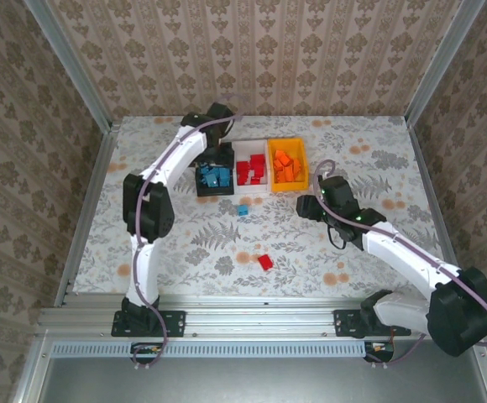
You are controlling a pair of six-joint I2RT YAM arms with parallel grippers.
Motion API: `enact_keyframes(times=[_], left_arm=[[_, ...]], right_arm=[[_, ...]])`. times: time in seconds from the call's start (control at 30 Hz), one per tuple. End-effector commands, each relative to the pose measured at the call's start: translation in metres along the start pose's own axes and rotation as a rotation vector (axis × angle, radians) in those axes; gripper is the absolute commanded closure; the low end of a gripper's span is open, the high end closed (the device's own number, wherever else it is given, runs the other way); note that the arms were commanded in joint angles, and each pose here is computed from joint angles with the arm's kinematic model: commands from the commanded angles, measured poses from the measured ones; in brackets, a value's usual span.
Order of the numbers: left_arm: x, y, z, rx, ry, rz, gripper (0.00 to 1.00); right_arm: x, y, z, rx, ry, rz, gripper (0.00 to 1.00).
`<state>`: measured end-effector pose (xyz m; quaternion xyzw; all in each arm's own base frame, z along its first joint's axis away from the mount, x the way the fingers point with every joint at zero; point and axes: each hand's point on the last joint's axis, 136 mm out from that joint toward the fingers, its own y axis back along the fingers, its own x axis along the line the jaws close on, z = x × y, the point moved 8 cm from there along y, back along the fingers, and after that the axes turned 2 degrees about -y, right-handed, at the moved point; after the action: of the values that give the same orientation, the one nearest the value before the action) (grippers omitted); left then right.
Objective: Sort the legos into containers by color
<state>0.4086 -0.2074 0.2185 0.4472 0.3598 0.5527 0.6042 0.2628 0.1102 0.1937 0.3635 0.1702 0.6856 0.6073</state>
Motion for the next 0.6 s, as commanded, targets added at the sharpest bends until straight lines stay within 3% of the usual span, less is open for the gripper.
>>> enact_keyframes(times=[0.0,0.23,0.57], left_arm=[[-0.032,0.036,-0.033,-0.026,-0.031,-0.103,0.0],[-0.075,-0.001,-0.095,0.097,0.053,-0.163,0.0],[-0.096,-0.046,-0.105,0.185,0.09,-0.192,0.14]], right_arm=[[-0.007,0.002,-0.011,0.02,0.007,-0.036,0.3],[-0.013,0.0,-0.02,0.025,0.0,-0.046,0.29],[-0.016,0.001,-0.025,0.035,0.008,-0.05,0.28]])
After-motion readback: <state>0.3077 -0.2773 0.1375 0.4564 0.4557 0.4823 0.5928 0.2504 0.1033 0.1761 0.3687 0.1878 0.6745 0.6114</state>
